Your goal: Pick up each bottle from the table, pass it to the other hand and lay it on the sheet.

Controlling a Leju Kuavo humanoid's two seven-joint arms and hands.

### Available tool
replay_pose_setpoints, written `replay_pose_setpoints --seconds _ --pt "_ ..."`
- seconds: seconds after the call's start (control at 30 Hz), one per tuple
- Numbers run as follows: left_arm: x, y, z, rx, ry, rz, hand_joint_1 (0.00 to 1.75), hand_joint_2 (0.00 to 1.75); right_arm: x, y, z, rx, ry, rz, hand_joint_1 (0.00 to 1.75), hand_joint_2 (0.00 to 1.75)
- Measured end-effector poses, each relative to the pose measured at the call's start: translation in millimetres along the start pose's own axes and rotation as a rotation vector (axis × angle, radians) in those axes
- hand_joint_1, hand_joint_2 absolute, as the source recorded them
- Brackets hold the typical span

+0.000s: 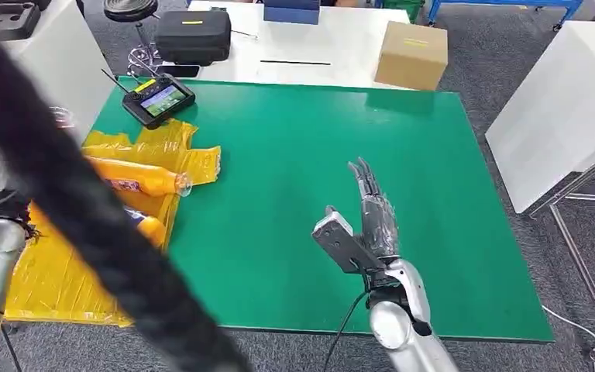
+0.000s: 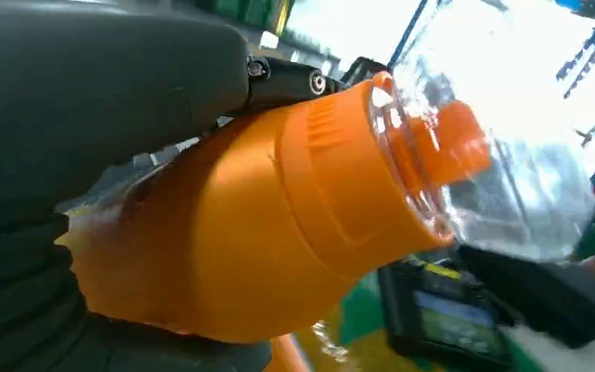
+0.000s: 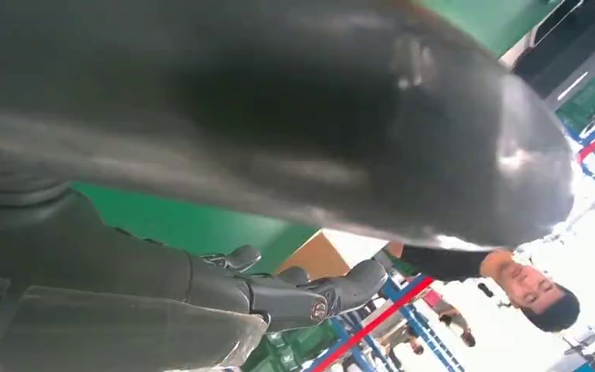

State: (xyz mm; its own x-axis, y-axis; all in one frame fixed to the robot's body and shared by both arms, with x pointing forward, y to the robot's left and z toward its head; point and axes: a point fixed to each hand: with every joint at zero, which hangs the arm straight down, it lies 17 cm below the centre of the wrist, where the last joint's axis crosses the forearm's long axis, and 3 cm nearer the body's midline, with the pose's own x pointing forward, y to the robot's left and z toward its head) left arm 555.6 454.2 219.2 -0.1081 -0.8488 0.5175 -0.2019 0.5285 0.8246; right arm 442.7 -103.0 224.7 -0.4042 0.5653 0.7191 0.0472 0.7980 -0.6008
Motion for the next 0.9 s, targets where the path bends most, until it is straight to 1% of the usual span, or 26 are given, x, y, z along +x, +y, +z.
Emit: replay_pose_setpoints --seconds 0.1,0.2,0.3,0.47,0.5,0.53,0.77,0.8,0.9 --pt "-4.2 -33.9 -0.1 -0.056 -0.030 -0.165 1.75 1.75 7.0 10.2 0.2 0.028 -0.012 -0.009 0.00 0.00" --pt "0.6 -79.3 9.5 -0.125 -0.106 -0.311 1.75 1.75 15.7 16.6 -5.6 0.042 -0.022 -0.019 0.00 0.00" --pt "1.8 -113.3 22.8 -0.196 -0.142 -0.341 1.75 1.75 20.7 19.0 -10.6 0.051 -0.038 -0.028 0.00 0.00" --pt "1.7 -129.4 32.1 -0.232 -0.163 -0.336 1.75 1.75 21.5 28.6 -10.2 0.078 -0.061 -0.046 0.00 0.00" --pt "1.4 -130.5 33.2 -0.236 -0.166 -0.336 0.66 1.75 20.9 30.8 -10.7 0.084 -0.061 -0.049 0.00 0.00" --pt "0.3 -131.2 34.3 -0.239 -0.167 -0.337 0.00 1.75 20.8 32.3 -11.5 0.089 -0.063 -0.049 0.00 0.00" --pt "1.6 -138.9 40.1 -0.270 -0.176 -0.278 0.00 1.75 17.9 40.6 -12.9 0.116 -0.064 -0.049 0.00 0.00" --pt "1.1 -138.8 40.3 -0.271 -0.174 -0.276 0.00 0.00 17.0 41.4 -12.7 0.119 -0.064 -0.047 0.00 0.00" --pt "1.4 -139.4 41.5 -0.271 -0.170 -0.243 0.00 0.00 14.5 43.6 -11.9 0.127 -0.061 -0.043 0.00 0.00"
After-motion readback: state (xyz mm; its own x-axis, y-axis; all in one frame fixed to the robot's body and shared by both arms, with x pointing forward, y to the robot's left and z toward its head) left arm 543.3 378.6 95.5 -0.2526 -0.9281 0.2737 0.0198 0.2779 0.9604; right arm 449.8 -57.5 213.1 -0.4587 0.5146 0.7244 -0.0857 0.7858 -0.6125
